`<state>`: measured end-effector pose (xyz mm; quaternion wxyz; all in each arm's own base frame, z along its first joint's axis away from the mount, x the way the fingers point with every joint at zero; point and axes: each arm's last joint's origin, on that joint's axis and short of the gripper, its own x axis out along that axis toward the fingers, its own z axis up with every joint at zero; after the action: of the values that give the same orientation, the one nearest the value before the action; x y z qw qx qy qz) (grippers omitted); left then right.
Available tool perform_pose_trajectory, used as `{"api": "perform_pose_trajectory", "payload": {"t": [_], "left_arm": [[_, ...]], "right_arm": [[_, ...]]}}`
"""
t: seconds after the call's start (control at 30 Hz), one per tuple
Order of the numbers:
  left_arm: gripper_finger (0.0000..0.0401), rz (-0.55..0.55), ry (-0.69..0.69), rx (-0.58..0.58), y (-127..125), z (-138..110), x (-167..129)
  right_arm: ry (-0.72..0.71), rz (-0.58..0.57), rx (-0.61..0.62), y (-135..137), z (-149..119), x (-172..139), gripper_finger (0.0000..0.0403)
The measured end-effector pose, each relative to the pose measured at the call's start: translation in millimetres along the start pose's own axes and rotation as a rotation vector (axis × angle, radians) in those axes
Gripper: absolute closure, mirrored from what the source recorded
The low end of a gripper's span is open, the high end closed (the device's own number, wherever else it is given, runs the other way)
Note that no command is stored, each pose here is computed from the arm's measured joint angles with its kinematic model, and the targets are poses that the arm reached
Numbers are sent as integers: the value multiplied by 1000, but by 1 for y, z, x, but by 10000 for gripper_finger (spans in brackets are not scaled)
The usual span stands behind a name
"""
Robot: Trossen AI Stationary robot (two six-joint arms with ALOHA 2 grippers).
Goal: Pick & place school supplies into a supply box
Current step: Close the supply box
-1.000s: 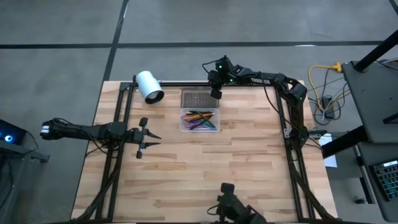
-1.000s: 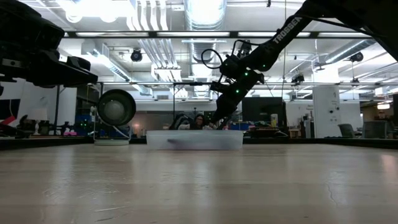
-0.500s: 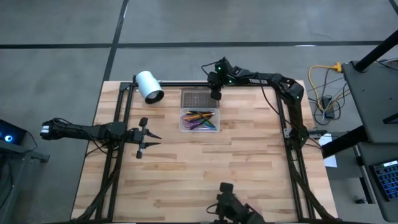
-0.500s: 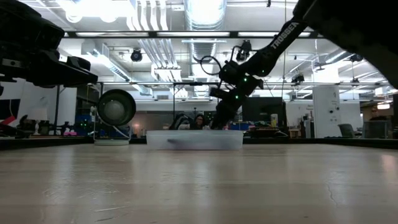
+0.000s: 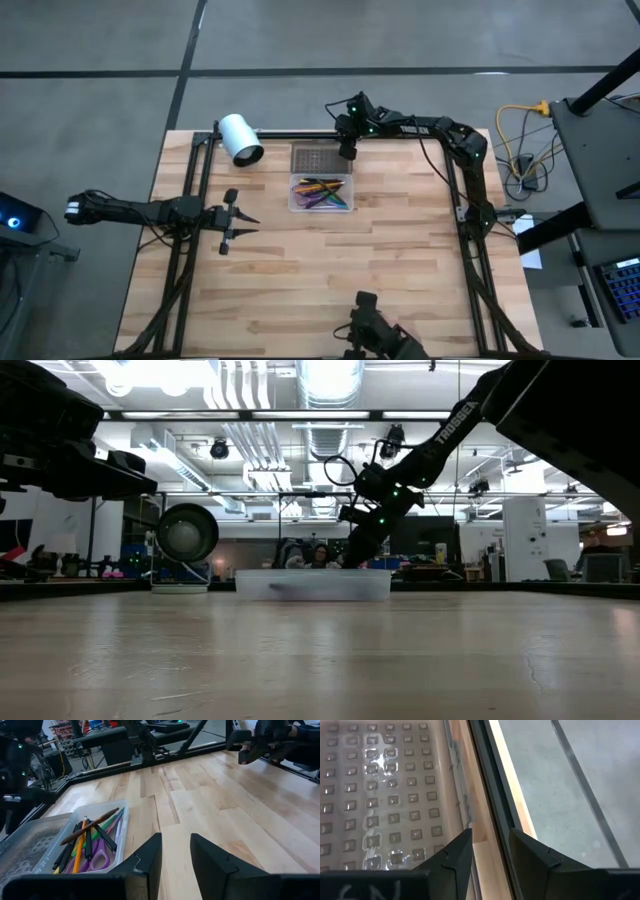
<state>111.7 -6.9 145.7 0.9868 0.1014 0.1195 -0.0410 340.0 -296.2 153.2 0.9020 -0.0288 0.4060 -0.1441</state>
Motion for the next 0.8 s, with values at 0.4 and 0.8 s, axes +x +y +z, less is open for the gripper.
{"api": "perform_pose_trajectory", "payload": {"t": [0.4, 0.8], "left_arm": [[315, 0, 0, 0, 0, 0, 0], [315, 0, 0, 0, 0, 0, 0]], "right_arm": [[40, 20, 20, 2, -4, 0, 289], [74, 35, 36, 2, -8, -1, 290]]}}
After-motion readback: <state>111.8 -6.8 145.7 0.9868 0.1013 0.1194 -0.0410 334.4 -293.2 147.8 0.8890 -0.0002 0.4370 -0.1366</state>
